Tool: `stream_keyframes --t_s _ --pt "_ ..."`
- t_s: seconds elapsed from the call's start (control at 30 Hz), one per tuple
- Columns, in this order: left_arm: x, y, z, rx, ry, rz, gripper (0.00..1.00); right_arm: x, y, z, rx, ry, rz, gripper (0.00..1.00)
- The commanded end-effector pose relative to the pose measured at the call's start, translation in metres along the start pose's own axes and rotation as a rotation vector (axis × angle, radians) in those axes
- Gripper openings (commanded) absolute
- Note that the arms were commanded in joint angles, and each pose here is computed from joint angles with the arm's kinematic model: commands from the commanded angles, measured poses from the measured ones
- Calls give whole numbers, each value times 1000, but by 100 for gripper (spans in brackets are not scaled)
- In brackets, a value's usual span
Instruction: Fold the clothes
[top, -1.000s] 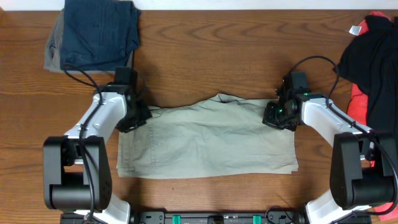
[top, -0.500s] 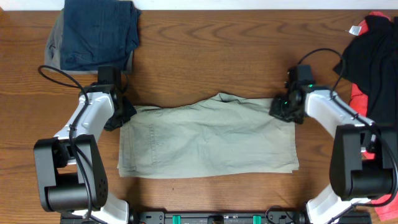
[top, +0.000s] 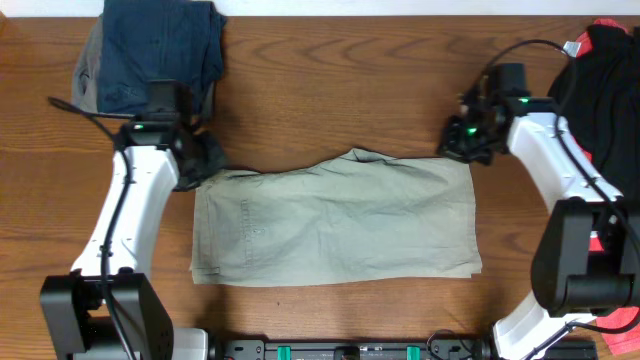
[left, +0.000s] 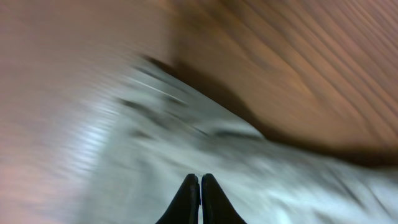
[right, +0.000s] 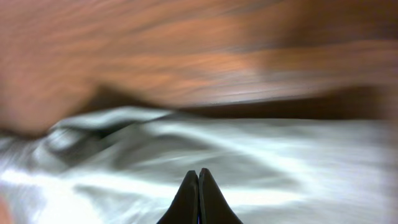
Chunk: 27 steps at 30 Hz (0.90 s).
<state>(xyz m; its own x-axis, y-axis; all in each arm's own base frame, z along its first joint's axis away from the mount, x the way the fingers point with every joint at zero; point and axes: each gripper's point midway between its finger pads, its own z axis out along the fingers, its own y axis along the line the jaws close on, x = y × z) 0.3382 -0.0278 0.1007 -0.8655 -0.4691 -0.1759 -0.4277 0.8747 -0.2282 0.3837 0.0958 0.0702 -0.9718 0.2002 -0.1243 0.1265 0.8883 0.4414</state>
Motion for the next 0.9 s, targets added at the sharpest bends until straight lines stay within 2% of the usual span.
stream_keyframes --t_s 0.0,0.17,0.3,0.57,0.87 --pt "35 -44 13 136 142 72 6 28 57 18 -123 82 -143 1" --pt "63 -87 35 187 196 182 6 47 101 37 -109 76 -193 4" --pt "78 -103 52 189 221 222 6 52 111 45 -61 50 -189 4" --pt "76 -100 81 165 242 210 6 47 90 57 -19 27 -156 4" --pt "78 -83 108 81 265 198 6 60 47 100 65 142 -77 2"
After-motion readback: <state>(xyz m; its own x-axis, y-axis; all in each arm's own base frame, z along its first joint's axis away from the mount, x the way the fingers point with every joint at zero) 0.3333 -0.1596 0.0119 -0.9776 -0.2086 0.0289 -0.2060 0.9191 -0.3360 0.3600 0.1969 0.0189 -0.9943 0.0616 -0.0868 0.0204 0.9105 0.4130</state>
